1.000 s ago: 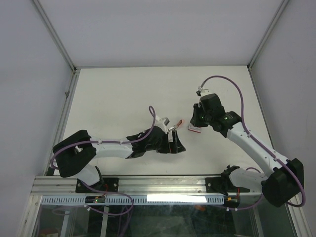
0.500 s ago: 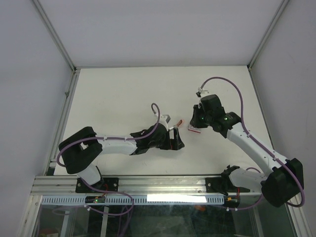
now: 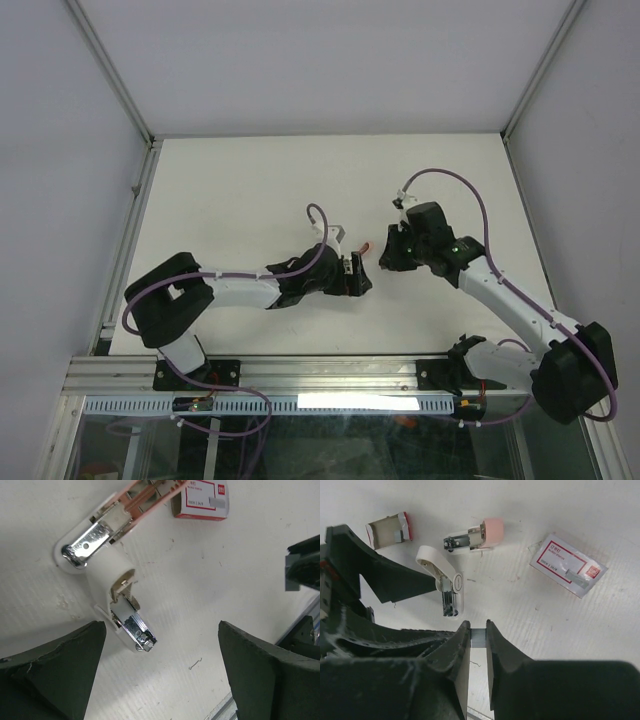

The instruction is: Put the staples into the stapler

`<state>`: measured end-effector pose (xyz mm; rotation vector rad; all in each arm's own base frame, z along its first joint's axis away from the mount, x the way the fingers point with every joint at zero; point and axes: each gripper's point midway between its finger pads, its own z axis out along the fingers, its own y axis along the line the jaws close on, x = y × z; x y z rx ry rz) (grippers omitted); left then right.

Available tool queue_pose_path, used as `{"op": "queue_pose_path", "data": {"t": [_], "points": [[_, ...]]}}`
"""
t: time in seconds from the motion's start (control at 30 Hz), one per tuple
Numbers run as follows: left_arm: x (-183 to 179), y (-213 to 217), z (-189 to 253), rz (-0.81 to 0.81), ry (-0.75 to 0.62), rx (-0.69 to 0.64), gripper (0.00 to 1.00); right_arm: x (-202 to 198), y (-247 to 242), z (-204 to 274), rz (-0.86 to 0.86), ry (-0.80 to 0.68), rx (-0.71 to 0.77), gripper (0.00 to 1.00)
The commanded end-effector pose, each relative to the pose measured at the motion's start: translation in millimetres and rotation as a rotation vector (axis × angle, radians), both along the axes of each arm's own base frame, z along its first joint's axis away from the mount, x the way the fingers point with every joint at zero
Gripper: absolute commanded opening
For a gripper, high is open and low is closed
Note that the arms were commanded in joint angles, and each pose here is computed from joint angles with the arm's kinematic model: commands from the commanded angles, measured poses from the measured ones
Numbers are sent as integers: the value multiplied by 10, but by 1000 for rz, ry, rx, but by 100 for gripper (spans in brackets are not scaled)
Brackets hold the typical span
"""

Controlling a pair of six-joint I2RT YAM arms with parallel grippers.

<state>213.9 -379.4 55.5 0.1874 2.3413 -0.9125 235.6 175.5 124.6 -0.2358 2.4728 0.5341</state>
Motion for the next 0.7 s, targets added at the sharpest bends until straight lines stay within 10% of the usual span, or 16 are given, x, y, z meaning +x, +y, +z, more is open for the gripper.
{"op": "queue_pose_path", "data": {"t": [0.0, 0.67], "points": [[286, 86, 454, 68, -122, -101, 99, -43, 188, 98, 44, -50, 88, 18], [1005, 2019, 2024, 142, -300, 13, 99, -194, 817, -283, 22, -60, -87, 17]]}}
